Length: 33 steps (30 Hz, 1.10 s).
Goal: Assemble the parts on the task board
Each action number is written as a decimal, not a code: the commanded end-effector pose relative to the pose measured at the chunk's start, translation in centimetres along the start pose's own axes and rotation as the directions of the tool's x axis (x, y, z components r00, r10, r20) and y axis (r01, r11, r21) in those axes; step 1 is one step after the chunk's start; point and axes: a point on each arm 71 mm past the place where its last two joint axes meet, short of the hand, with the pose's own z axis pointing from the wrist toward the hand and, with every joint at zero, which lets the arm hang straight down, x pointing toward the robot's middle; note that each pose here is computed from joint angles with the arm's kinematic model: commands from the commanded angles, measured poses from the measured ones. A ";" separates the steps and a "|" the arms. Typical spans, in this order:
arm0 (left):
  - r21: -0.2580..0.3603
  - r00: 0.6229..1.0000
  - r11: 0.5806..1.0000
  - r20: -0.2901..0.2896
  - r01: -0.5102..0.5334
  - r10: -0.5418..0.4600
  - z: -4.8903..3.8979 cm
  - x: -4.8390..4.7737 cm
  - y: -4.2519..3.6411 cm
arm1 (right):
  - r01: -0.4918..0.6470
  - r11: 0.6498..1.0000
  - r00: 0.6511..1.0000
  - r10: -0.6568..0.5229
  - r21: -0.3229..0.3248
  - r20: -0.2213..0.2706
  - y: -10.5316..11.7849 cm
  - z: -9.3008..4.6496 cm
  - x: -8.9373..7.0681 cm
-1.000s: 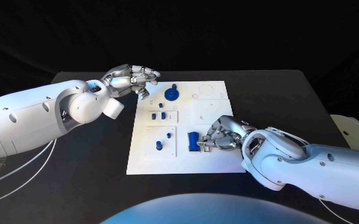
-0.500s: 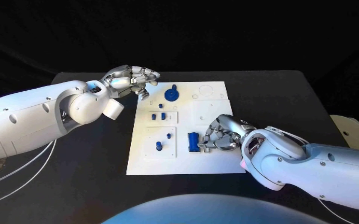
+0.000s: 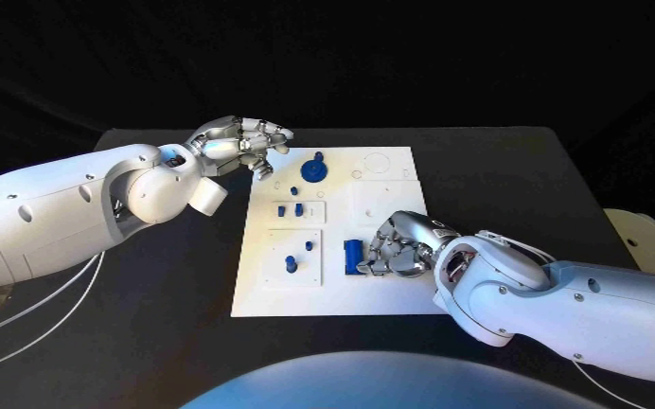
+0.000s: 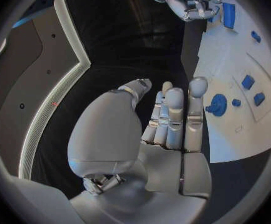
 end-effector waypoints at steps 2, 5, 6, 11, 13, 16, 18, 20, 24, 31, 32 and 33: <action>0.006 1.000 1.000 -0.018 0.002 -0.002 0.08 0.24 -0.08 | 0.021 1.000 1.000 -0.021 -0.009 -0.015 0.1 0.1 0.2; 0.006 1.000 1.000 -0.019 0.002 -0.002 0.08 0.25 -0.08 | 0.025 1.000 1.000 -0.025 -0.002 -0.010 -0.1 0.2 0.1; 0.006 1.000 1.000 -0.019 0.002 -0.002 0.08 0.25 -0.08 | 0.027 1.000 1.000 -0.027 0.001 -0.008 -0.1 0.2 0.1; 0.006 1.000 1.000 -0.017 0.002 -0.002 0.06 0.21 -0.08 | 0.035 0.999 0.999 -0.035 0.009 -0.004 -0.3 0.5 0.1; 0.006 1.000 1.000 -0.017 0.002 -0.002 0.06 0.21 -0.08 | 0.036 0.999 0.999 -0.036 0.010 -0.001 -0.3 0.5 0.1; 0.005 1.000 1.000 -0.018 0.002 -0.002 0.05 0.21 -0.08 | 0.034 0.999 0.999 -0.034 0.006 0.014 -0.3 0.5 0.0; 0.005 1.000 1.000 -0.017 0.002 -0.002 0.04 0.20 -0.08 | 0.029 1.000 0.999 -0.029 -0.001 0.025 -0.2 0.4 -0.1; 0.005 1.000 1.000 -0.017 0.002 -0.002 0.02 0.18 -0.08 | 0.021 1.000 0.999 -0.021 -0.009 0.038 -0.2 0.2 -0.3; 0.005 1.000 1.000 -0.015 0.002 -0.002 -0.01 0.12 -0.07 | -0.003 1.000 0.997 0.005 -0.017 0.081 -0.5 -0.4 -1.0; 0.005 1.000 1.000 -0.013 0.002 -0.002 -0.01 0.07 -0.07 | -0.020 0.999 0.988 0.015 0.030 0.151 -2.9 -1.5 -3.7; 0.005 1.000 1.000 -0.013 0.002 -0.002 0.00 0.08 -0.07 | -0.020 0.999 0.987 0.013 0.042 0.158 -3.4 -1.6 -4.1; 0.005 1.000 1.000 -0.013 0.002 -0.002 0.02 0.10 -0.07 | -0.019 0.998 0.986 0.010 0.054 0.164 -3.9 -1.8 -4.4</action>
